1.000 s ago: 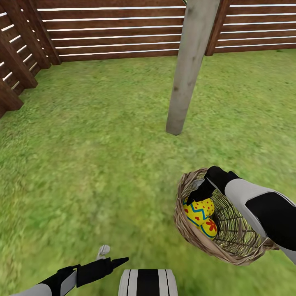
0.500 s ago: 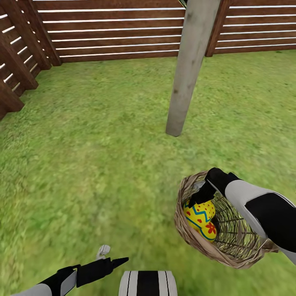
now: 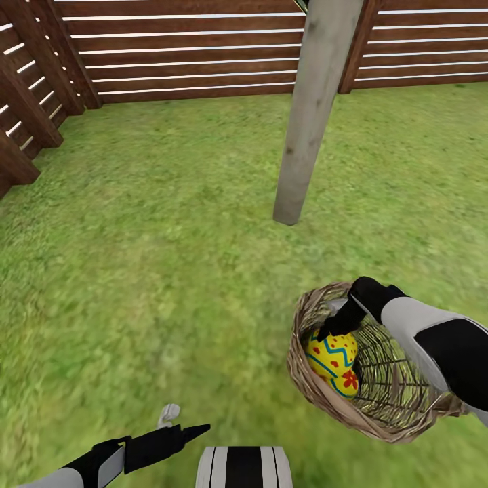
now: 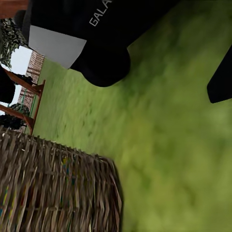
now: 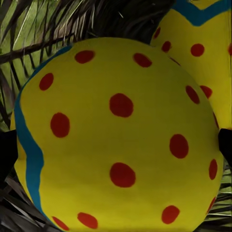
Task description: Take the three Easter eggs out of the wicker basket on the lawn in the garden, then place them on the lawn next to a single tree (choose any tree) so that all three eggs are next to the same tree and none are left in the basket.
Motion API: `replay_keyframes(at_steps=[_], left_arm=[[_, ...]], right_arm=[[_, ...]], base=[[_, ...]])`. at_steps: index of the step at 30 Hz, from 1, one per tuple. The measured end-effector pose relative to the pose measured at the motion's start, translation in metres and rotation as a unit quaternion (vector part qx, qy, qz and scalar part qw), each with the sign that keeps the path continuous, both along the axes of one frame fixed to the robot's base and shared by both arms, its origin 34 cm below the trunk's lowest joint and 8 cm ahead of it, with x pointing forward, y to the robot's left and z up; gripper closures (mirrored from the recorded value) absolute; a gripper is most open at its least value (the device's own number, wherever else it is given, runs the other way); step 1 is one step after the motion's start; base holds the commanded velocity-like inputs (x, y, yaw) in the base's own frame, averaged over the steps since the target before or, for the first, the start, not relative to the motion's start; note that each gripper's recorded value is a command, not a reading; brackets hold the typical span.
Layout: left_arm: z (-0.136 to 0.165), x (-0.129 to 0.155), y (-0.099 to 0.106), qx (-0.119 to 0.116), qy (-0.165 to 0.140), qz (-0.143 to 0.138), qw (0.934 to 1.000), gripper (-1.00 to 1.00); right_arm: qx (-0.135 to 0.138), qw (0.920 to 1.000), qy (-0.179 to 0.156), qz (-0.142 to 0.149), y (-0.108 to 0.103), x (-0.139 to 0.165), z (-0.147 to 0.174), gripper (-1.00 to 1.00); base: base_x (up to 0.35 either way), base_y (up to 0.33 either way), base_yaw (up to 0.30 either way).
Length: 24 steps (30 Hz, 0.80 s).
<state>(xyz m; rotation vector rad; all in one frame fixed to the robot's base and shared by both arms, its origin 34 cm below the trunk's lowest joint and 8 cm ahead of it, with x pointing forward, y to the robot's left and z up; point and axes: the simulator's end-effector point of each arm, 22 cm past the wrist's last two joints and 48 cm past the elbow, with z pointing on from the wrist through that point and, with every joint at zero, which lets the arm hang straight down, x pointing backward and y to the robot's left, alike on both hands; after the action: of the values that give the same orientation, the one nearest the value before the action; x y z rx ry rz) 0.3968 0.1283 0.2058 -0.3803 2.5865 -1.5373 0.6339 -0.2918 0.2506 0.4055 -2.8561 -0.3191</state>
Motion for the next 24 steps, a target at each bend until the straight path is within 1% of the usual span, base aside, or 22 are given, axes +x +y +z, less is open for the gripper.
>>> replay_keyframes(at_steps=[2, 3, 6, 8, 14, 16, 20, 22, 24], left_arm=[[0.001, 0.000, 0.000, -0.002, -0.001, 0.000, 1.0000, -1.00], [0.004, 0.001, 0.000, -0.003, -0.001, 0.000, 1.0000, -1.00], [0.011, 0.003, 0.000, -0.005, -0.001, 0.000, 1.0000, -1.00], [0.016, 0.004, 0.000, -0.005, -0.001, 0.000, 1.0000, -1.00], [0.029, 0.007, 0.000, -0.005, -0.001, 0.000, 1.0000, -1.00], [0.033, 0.008, 0.000, -0.005, -0.001, 0.000, 1.0000, -1.00], [0.042, 0.011, 0.000, -0.005, -0.001, 0.000, 1.0000, -1.00], [0.047, 0.012, 0.000, -0.007, -0.002, 0.001, 1.0000, -1.00], [0.057, 0.014, -0.003, -0.020, -0.005, 0.001, 0.9998, -1.00]], right_arm=[[0.000, 1.0000, 0.000, -0.005, -0.003, 0.000, 0.000, 1.00], [-0.008, 1.0000, 0.000, 0.004, -0.009, 0.000, 0.002, 1.00], [-0.020, 0.9996, 0.001, 0.017, -0.017, 0.000, 0.008, 1.00], [-0.024, 0.9995, 0.001, 0.019, -0.021, 0.001, 0.012, 1.00], [-0.025, 0.9995, 0.002, 0.018, -0.022, 0.003, 0.026, 1.00], [-0.029, 0.9994, 0.013, 0.015, -0.026, -0.004, 0.028, 1.00], [-0.033, 0.9992, 0.021, 0.010, -0.031, -0.008, 0.036, 1.00], [-0.037, 0.9991, 0.022, 0.007, -0.038, -0.008, 0.040, 1.00], [-0.039, 0.9990, 0.022, 0.005, -0.042, -0.008, 0.045, 1.00]], base=[[0.000, 0.000, 0.000], [0.000, 0.000, 0.000], [0.000, 0.000, 0.000], [0.000, 0.000, 0.000], [0.000, 0.000, 0.000], [0.000, 0.000, 0.000], [0.000, 0.000, 0.000], [0.000, 0.000, 0.000], [0.000, 0.000, 0.000]])
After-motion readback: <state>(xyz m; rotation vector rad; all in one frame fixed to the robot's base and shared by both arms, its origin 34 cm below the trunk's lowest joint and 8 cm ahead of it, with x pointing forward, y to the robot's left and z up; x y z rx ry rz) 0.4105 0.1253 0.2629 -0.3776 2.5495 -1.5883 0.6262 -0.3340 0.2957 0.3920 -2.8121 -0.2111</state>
